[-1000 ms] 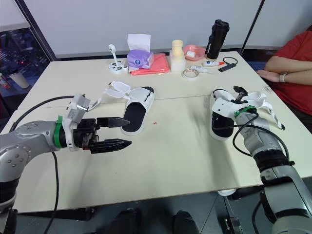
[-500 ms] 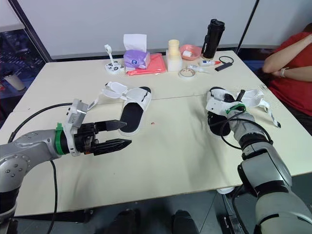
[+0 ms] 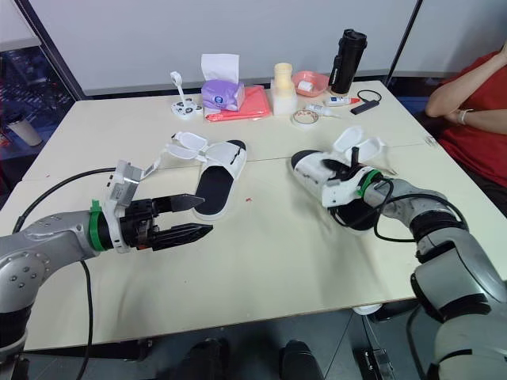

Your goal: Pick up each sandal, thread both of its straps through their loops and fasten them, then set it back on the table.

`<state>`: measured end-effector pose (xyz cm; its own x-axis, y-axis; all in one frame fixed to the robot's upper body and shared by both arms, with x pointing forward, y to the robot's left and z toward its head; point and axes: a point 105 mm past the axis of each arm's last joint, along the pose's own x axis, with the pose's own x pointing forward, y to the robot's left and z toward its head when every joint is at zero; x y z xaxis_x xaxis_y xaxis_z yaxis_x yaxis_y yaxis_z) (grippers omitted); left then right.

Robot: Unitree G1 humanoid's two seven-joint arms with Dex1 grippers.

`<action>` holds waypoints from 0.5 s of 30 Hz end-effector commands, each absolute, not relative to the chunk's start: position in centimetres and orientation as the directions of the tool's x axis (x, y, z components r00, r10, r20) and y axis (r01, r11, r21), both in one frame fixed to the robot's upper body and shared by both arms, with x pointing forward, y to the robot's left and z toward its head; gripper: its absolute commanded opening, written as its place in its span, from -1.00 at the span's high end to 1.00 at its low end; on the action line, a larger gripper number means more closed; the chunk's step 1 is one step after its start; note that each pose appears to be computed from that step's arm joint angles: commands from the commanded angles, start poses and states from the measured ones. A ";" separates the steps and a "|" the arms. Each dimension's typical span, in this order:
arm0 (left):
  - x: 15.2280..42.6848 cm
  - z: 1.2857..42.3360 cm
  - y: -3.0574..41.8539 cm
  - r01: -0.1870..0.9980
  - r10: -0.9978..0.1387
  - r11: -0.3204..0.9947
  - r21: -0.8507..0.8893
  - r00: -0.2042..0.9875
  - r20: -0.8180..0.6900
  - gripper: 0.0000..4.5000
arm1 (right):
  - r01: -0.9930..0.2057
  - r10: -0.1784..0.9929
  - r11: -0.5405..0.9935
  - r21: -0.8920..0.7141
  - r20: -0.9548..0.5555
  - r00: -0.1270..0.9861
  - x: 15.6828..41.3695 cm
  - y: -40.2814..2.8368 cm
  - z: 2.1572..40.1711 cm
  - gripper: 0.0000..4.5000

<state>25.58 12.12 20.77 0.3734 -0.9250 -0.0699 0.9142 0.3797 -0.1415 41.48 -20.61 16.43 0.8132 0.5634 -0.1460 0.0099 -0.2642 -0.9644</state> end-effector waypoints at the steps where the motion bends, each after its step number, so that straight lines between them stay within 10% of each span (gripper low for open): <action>1: 25.4 21.3 12.0 0.919 -0.926 0.377 -0.114 0.376 -0.034 -1.00 | 0.115 0.736 -0.332 -0.936 -0.180 0.652 39.1 -18.4 18.1 0.98; 15: 25.3 20.5 12.0 0.914 -0.926 0.377 -0.151 0.377 -0.031 -1.00 | 0.239 0.936 -0.302 -0.923 -0.238 0.260 33.6 -16.3 17.2 0.98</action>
